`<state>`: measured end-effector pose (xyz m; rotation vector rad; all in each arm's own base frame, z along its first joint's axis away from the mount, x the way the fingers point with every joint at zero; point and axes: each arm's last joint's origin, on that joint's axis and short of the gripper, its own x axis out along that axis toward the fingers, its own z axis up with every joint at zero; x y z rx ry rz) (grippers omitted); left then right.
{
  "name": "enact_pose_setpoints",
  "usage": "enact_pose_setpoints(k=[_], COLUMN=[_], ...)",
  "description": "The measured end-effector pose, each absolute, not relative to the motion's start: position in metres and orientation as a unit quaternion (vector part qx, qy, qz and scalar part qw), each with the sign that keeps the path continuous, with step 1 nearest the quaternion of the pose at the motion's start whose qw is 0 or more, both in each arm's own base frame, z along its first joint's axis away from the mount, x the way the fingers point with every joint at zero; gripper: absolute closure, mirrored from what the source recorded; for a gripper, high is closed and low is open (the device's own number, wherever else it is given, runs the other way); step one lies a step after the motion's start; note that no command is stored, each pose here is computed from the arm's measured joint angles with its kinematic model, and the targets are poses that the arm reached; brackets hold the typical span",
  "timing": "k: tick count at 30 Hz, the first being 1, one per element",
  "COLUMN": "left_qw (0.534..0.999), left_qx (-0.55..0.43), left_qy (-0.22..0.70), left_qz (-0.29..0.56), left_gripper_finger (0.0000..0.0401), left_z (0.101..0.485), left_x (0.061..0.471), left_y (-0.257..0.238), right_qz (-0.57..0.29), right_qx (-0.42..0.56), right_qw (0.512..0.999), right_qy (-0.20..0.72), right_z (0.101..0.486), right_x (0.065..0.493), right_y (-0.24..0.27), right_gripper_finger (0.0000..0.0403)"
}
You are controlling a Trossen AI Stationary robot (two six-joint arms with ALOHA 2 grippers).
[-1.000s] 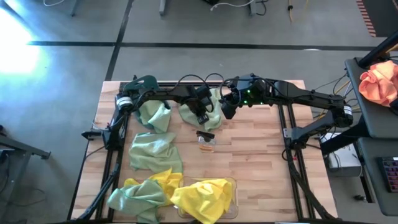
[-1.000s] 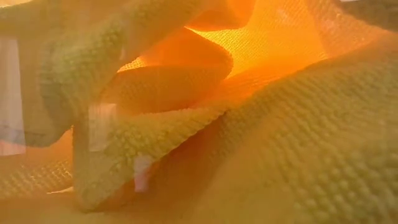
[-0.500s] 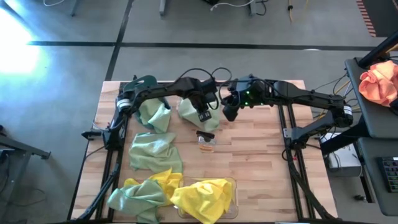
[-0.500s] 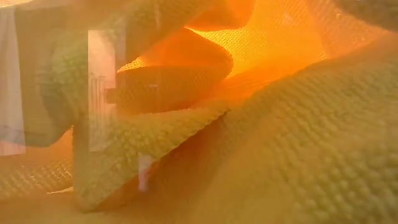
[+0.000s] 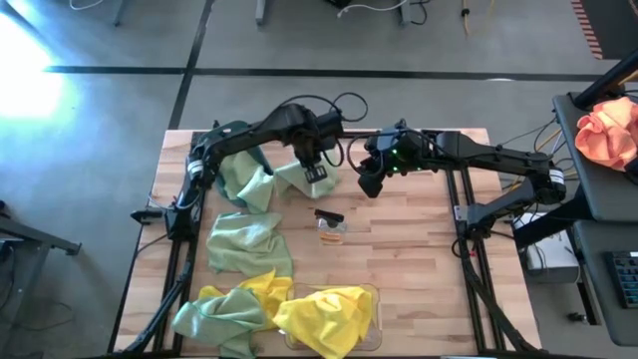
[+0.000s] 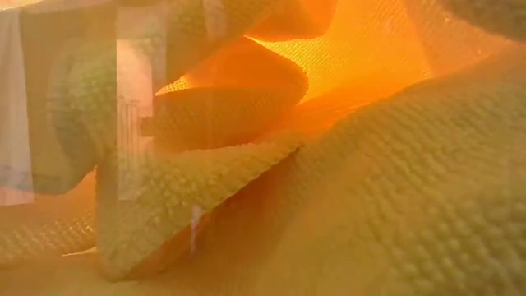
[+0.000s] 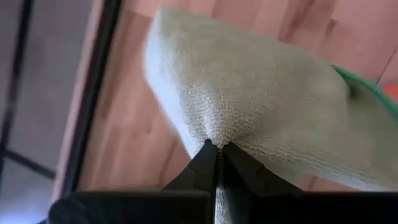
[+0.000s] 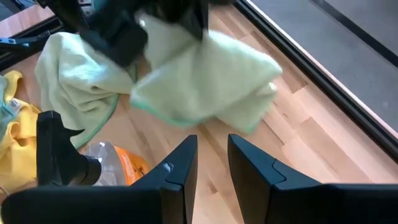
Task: Sort microfiber towel by color & place in baskets
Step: Put the green towel into the green bin
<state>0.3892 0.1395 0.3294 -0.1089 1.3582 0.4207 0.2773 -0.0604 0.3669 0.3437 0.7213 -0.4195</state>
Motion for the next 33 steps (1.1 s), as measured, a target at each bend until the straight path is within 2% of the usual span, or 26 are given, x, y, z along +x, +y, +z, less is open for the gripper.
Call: enact_pose_setpoints(k=[9, 18, 24, 33], left_qw=[0.767, 0.766, 0.775, 0.793], left_qx=[-0.017, 0.037, 0.027, 0.012], left_qy=[0.593, 0.547, 0.511, 0.458], left_qz=[0.245, 0.335, 0.37, 0.402], left_gripper_finger=[0.0401, 0.0401, 0.0401, 0.0401], left_z=[0.381, 0.423, 0.45, 0.481], left_x=[0.354, 0.313, 0.28, 0.228], left_y=[0.133, 0.135, 0.138, 0.118], right_qz=[-0.201, -0.217, -0.226, -0.236], right_qx=[0.163, 0.172, 0.178, 0.181], right_qw=[0.9, 0.897, 0.896, 0.893], right_qy=[0.35, 0.345, 0.34, 0.336], right_z=[0.367, 0.366, 0.366, 0.366], right_x=[0.277, 0.277, 0.278, 0.277], right_y=[-0.06, -0.061, -0.061, -0.062], right_gripper_finger=[0.0321, 0.0321, 0.0321, 0.0321])
